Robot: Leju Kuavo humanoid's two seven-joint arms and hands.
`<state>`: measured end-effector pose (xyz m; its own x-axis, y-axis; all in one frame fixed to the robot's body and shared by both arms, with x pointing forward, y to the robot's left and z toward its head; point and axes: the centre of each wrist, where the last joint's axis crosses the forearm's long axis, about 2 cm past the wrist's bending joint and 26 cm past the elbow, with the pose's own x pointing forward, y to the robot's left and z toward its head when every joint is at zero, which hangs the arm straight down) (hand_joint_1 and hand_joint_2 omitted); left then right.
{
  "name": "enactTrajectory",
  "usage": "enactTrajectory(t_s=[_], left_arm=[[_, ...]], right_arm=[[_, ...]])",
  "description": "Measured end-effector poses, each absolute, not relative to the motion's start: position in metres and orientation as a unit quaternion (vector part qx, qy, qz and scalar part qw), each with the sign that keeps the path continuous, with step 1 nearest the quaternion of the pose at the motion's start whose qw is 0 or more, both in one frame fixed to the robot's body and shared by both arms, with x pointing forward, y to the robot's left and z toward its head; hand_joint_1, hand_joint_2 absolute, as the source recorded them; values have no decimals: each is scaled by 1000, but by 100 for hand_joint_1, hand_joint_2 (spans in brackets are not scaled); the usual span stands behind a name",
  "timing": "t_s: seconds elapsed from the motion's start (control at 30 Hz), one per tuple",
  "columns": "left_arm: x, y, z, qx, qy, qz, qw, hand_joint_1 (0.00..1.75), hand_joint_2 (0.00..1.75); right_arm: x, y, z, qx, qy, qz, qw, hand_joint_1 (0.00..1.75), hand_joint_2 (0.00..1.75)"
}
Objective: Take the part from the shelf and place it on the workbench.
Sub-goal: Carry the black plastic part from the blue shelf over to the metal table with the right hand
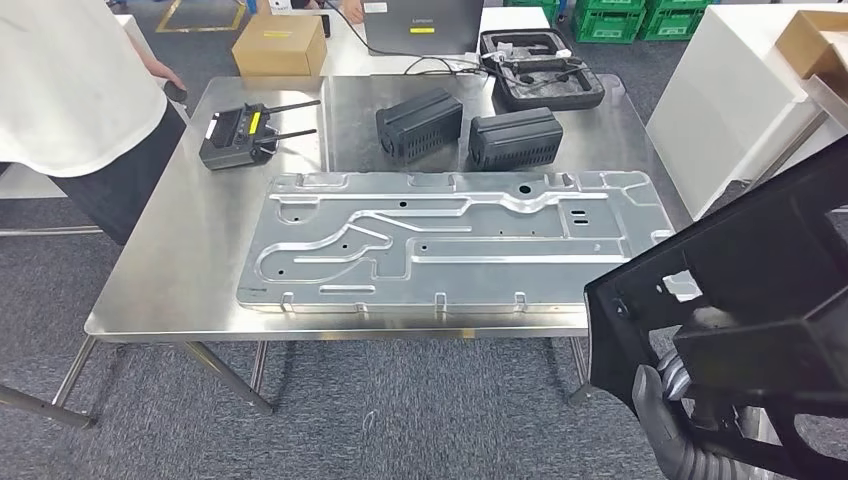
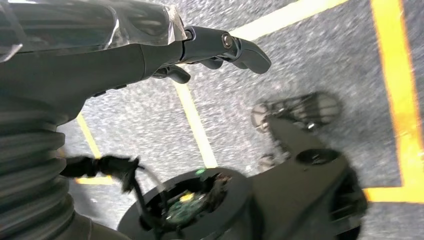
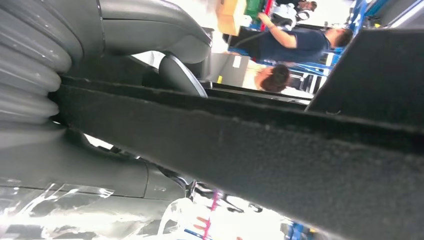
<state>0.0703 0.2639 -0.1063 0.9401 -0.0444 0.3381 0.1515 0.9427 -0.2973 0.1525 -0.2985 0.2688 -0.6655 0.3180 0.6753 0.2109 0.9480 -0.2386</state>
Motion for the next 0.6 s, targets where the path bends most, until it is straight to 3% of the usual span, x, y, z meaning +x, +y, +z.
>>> enactTrajectory(t_s=[0.6], left_arm=[[68, 273, -107, -155, -166, -49, 973, 0, 175]], right_arm=[[165, -272, 270, -124, -913, 75, 382, 175, 175]])
